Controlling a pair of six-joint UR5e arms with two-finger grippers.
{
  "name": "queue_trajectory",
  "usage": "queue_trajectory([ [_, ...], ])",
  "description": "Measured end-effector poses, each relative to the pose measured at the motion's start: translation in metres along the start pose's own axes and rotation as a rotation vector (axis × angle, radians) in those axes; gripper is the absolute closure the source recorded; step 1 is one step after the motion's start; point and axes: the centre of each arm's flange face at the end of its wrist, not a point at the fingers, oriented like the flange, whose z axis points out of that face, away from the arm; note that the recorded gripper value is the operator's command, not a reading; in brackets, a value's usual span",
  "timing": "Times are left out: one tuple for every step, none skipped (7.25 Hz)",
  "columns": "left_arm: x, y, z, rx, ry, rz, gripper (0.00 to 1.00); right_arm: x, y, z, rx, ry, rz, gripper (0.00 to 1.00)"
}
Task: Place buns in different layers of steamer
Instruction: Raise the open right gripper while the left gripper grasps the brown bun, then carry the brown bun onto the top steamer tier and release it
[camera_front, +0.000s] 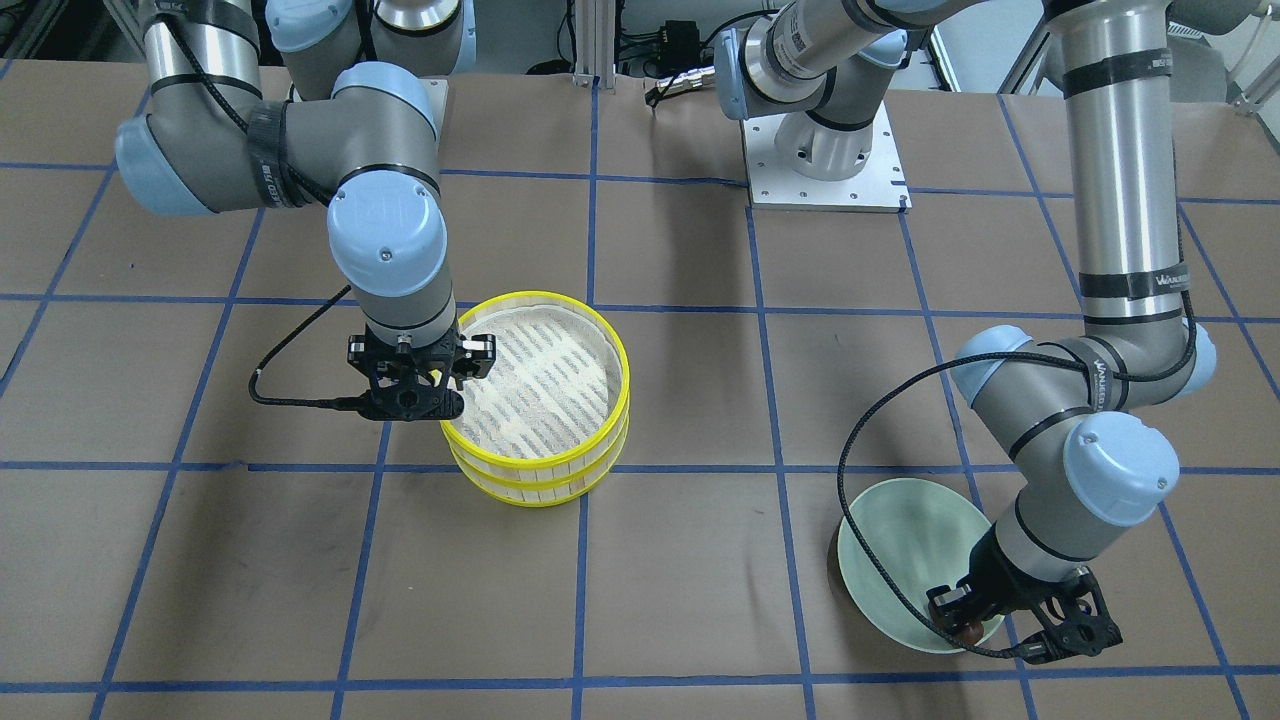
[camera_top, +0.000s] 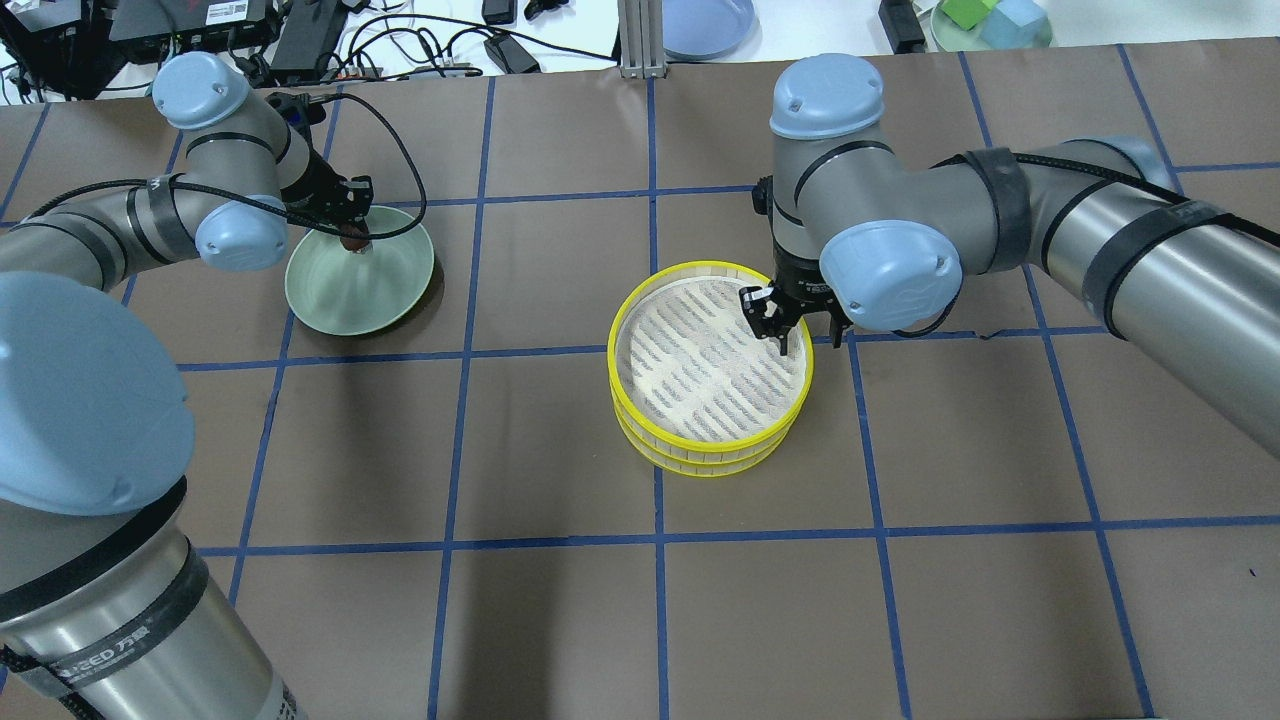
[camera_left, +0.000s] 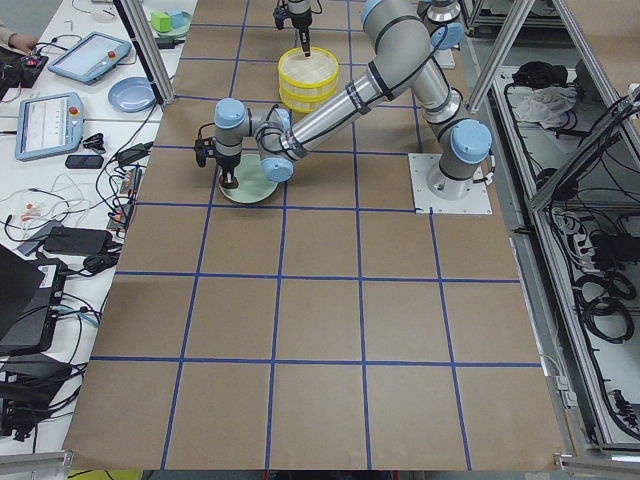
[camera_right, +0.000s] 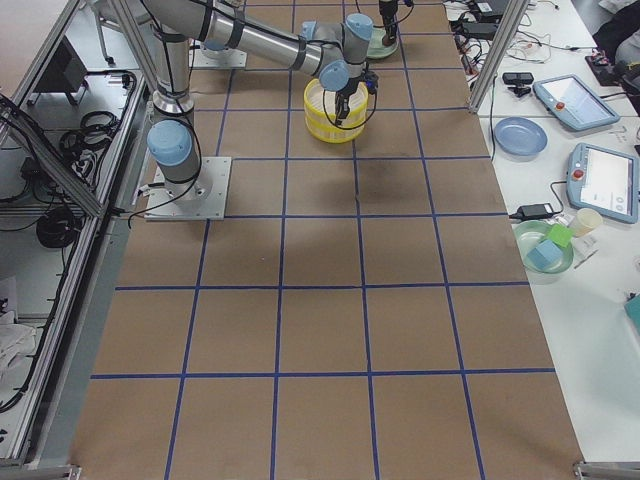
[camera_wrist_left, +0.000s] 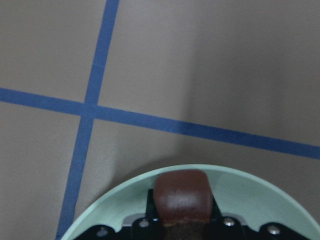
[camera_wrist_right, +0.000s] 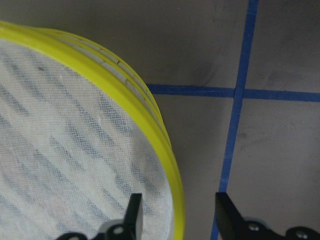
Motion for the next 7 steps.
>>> queue_trajectory([
  [0.005,0.0,-0.013,0.001,0.023,-0.011,1.0,0.006,0.004,-0.048,0.049,-0.012,0.007,0.0],
  [0.014,0.002,-0.03,-0.011,0.041,-0.036,1.0,0.016,0.018,-0.11,0.081,-0.032,0.015,0.0],
  [0.033,0.008,-0.05,-0.03,0.055,-0.072,1.0,0.024,0.038,-0.171,0.099,-0.061,0.022,0.0],
  [0.062,0.017,-0.071,-0.05,0.07,-0.115,1.0,0.03,0.056,-0.211,0.108,-0.08,0.027,0.0],
  [0.1,0.03,-0.091,-0.063,0.094,-0.17,1.0,0.042,0.064,-0.229,0.113,-0.085,0.042,0.0],
  [0.137,0.043,-0.106,-0.078,0.139,-0.217,1.0,0.066,0.063,-0.236,0.117,-0.088,0.065,0.0],
  [0.176,0.062,-0.12,-0.112,0.198,-0.244,1.0,0.094,0.06,-0.238,0.119,-0.087,0.064,0.0],
])
